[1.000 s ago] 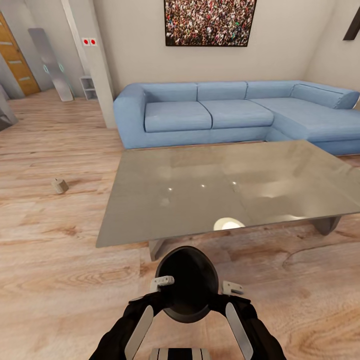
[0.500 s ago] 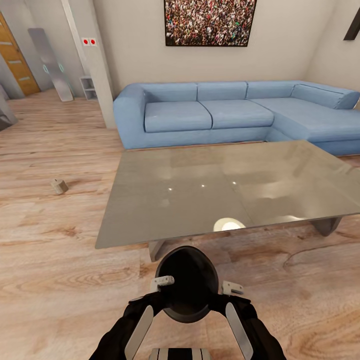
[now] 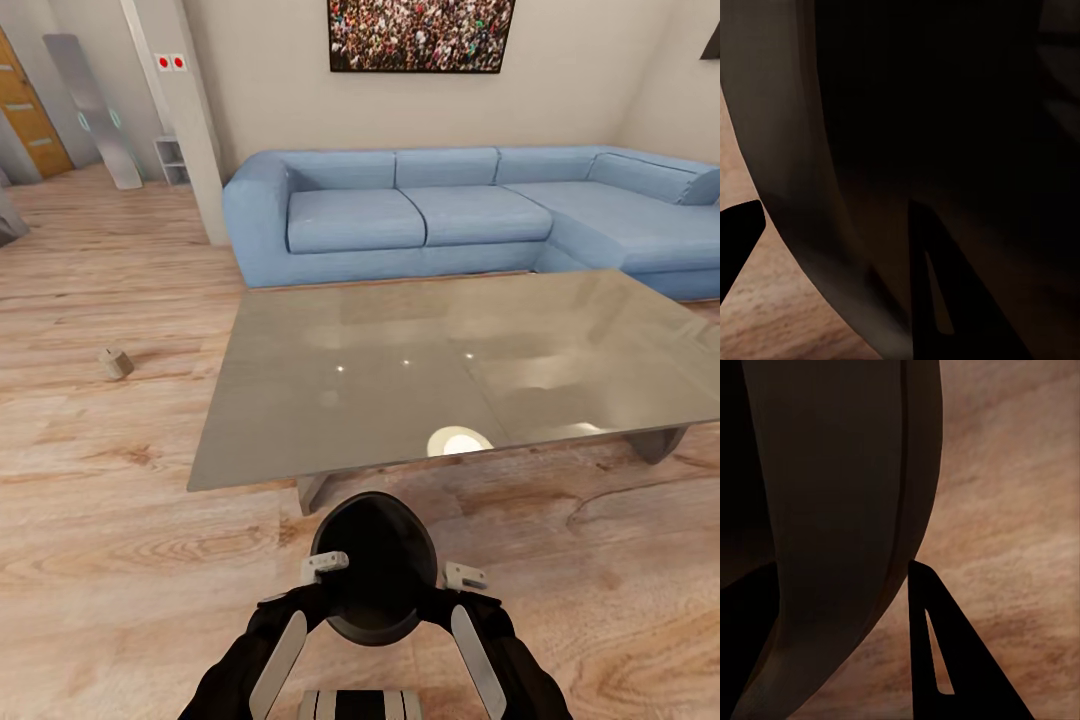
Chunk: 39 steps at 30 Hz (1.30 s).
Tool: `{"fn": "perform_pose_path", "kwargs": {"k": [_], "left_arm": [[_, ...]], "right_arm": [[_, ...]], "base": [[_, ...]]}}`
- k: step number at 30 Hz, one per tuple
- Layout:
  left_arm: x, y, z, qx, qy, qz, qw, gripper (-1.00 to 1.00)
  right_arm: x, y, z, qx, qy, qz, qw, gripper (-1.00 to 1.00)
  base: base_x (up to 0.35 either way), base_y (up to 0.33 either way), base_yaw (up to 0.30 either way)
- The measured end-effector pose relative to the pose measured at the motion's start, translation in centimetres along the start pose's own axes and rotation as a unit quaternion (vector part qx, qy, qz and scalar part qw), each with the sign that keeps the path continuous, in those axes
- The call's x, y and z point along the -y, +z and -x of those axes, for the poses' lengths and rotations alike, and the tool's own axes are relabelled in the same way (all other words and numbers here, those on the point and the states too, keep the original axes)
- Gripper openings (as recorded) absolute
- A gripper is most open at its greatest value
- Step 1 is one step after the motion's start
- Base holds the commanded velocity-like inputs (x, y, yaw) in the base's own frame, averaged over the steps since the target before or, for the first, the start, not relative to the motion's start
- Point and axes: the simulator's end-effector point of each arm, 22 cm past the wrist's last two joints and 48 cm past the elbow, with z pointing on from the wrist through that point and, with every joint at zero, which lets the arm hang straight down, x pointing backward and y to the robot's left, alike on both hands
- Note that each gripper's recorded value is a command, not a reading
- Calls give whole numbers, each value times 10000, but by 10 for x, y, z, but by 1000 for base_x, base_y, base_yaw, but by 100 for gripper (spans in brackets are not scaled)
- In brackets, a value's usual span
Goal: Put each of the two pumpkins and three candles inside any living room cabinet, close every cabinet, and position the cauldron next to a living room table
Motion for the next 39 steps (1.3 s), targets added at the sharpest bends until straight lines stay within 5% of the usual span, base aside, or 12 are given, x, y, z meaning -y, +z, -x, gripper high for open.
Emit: {"fn": "perform_pose_path", "kwargs": {"k": [39], "left_arm": [[-8, 13, -18, -209, -61, 42, 9998, -100]], "right_arm": [[6, 15, -17, -215, 25, -50, 9998, -100]], "base": [[19, 0, 0]]}}
